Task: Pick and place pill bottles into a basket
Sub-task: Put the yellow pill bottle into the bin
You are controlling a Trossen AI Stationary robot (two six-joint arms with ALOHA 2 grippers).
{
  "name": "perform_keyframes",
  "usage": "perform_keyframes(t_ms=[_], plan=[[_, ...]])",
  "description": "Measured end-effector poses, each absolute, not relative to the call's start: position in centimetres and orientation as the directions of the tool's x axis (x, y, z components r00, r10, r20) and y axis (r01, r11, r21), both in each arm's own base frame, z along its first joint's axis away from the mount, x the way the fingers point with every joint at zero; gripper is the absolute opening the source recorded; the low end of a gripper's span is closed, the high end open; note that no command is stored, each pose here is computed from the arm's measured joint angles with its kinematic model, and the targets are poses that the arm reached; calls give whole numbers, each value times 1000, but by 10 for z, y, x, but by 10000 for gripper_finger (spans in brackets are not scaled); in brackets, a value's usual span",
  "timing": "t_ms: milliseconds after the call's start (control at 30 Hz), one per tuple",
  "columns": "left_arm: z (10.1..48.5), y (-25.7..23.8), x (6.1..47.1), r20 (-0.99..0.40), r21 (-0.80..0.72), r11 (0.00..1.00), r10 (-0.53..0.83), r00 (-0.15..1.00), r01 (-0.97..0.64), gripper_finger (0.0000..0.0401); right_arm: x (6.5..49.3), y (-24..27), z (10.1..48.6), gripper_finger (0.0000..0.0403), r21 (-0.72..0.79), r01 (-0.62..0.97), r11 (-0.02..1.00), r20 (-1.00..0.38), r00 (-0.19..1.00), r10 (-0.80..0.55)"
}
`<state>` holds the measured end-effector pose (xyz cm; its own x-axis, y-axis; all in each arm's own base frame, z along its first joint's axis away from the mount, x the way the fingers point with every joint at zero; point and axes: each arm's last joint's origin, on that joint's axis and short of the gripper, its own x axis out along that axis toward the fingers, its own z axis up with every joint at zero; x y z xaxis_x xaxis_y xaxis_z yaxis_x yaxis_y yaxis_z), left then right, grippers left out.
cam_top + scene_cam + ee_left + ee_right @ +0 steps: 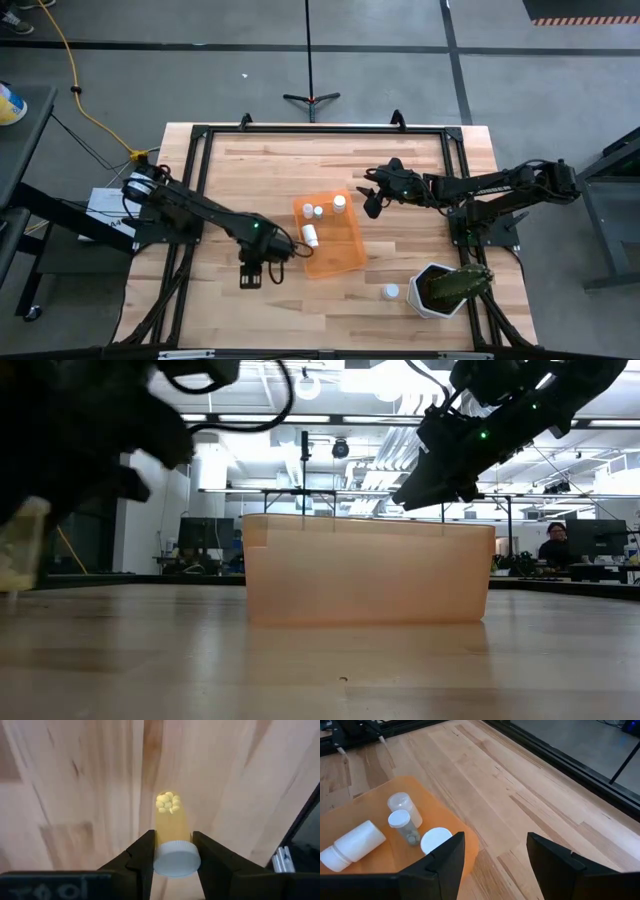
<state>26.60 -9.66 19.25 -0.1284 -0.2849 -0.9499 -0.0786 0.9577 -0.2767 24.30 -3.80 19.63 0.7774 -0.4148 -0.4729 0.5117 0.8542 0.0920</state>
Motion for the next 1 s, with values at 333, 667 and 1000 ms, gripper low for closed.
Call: perform_keyframes(t_ms=[333,667,1000], plan=[[227,-68,290,-985,-173,985,-173,-3,-3,154,243,-38,196,204,51,505,861,-471,773,-426],[257,-48,305,-989,-116,990,-122,86,78,153,241,-42,197,204,-44,599,800,-448,704,-551],[271,-27,317,-978,-38,989,-66,196,143,168,232,-45,189,204,-126,723,680,-484,553,-678]])
